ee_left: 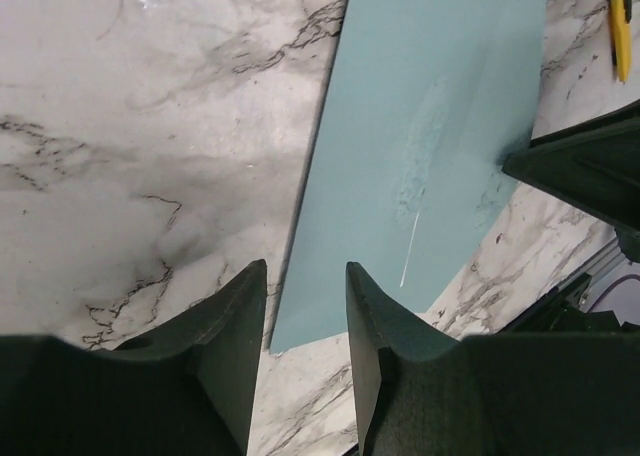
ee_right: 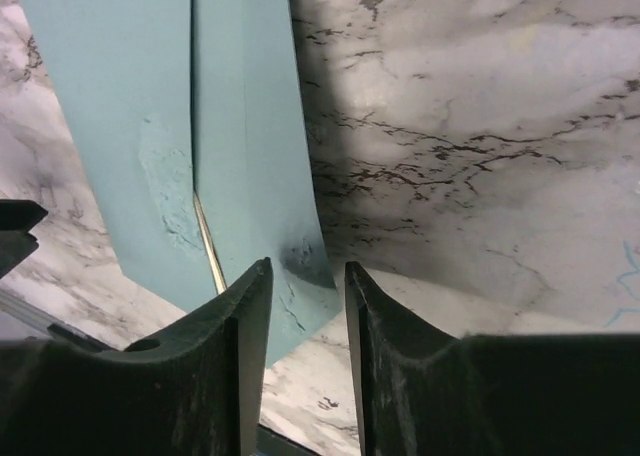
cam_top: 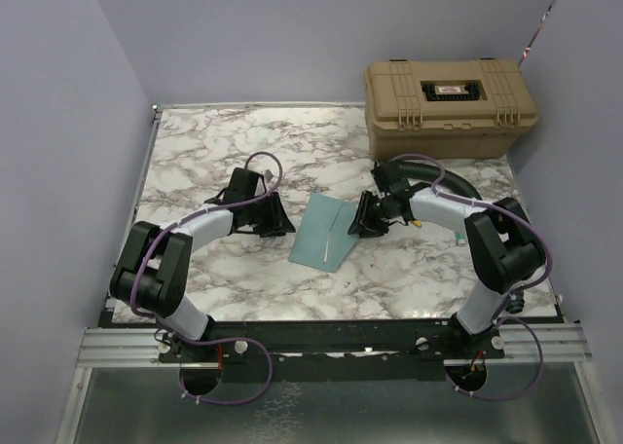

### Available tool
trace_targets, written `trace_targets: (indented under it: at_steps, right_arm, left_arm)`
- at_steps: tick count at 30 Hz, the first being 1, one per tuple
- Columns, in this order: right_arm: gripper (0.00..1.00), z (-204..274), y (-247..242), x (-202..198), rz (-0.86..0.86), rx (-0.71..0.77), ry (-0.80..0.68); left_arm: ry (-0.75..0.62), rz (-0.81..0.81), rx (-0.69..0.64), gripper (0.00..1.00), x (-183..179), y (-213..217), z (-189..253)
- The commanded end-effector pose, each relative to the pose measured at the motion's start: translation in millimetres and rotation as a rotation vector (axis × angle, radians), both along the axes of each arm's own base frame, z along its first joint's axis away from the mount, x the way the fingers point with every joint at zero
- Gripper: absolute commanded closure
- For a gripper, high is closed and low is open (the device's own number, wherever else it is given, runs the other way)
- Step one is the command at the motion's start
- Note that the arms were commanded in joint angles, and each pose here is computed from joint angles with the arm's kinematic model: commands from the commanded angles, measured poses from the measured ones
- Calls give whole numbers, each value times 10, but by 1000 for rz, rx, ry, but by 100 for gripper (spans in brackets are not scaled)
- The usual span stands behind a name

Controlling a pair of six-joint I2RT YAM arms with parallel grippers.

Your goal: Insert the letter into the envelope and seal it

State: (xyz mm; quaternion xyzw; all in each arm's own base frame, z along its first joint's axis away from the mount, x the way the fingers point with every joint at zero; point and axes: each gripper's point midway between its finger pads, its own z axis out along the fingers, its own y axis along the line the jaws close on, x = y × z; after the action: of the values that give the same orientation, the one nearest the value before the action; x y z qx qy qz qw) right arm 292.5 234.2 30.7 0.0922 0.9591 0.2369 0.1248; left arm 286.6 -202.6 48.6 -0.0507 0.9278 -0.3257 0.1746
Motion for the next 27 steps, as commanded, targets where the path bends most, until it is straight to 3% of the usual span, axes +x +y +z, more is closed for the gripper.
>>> trace_targets:
  at_steps: [1,6,11,13,18,23,26,27]
  right_arm:
    - [68,16,120,48,84,68,-33]
    - [88,-41,133,302,129,77,-89]
    - [90,1,204,543,231,77,-177]
    - [81,58,159,621,241,35,-190]
    - [48,262,-236,807,139,-113,-229]
    - [37,363,-1005,823,-72,-347,-229]
    - [32,402,-1549,688,-255,-490,-200]
    - [32,404,-1728,613,-318,-528,-180]
  left_arm:
    - [-61,-37,1,62,133,-45,102]
    - [-92,2,40,62,257,9,112]
    - [-120,20,54,62,332,29,127]
    - [-124,23,47,62,353,16,121]
    - [-199,93,79,63,520,96,196]
    - [-314,281,198,61,800,441,377]
    - [-398,375,256,55,958,631,572]
    - [-421,393,274,48,996,679,631]
